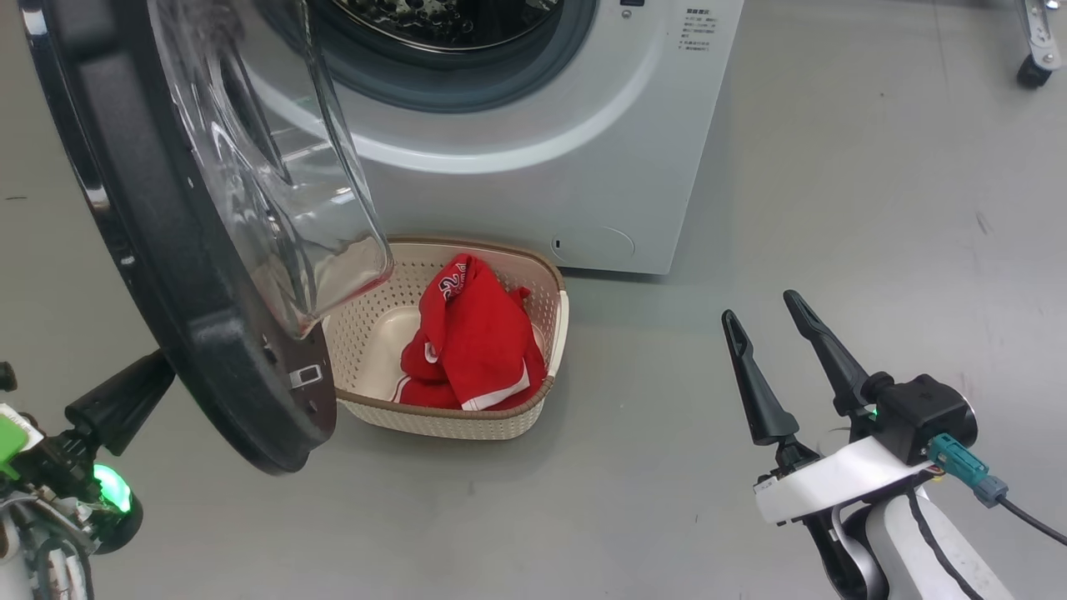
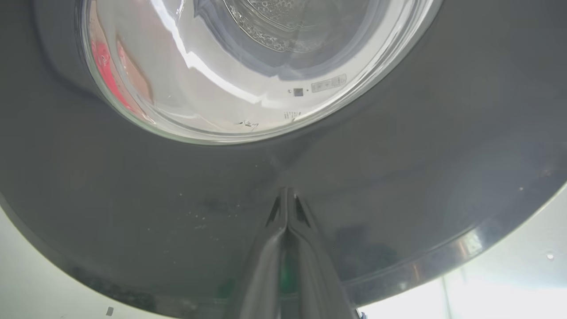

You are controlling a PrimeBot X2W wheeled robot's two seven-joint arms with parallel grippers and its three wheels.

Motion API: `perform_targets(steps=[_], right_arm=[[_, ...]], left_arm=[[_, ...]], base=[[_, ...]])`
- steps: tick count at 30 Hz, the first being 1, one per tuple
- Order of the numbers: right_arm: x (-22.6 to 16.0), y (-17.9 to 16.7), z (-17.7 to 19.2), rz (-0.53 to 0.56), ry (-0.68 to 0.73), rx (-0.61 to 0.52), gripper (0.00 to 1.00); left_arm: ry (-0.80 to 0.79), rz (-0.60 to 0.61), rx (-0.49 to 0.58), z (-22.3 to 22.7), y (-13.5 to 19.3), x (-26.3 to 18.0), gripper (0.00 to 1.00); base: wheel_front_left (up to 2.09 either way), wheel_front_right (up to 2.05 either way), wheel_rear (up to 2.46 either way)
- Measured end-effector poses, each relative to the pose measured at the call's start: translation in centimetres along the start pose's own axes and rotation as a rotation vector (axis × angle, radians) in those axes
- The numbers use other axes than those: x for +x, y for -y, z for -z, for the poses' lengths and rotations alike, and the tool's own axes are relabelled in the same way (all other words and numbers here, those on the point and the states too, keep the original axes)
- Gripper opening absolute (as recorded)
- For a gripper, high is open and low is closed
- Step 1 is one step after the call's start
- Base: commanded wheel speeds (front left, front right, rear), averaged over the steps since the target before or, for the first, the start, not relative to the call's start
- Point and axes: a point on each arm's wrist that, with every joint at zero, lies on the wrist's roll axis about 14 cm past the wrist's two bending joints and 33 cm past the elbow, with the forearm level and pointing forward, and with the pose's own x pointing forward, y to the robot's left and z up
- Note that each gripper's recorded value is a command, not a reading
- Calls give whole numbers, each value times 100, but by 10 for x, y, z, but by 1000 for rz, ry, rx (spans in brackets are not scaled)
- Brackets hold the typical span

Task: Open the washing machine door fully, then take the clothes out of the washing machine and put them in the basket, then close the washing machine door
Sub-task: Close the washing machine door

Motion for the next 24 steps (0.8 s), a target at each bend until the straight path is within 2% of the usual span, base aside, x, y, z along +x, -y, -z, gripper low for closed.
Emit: perform_targets(steps=[7,18,24], right_arm=[[-7,15,-3,50,8,-6,100],[-20,35,-7,126,15,-12,100],[-29,46,-10,172,21,-16,100]], left_arm=[[-54,11,4,11,2,22,0],[-138,89,-109,36,4,60,0],[-186,83,-149,54,-3,80,0]], base=[[0,0,0],[0,0,0],[0,0,0]])
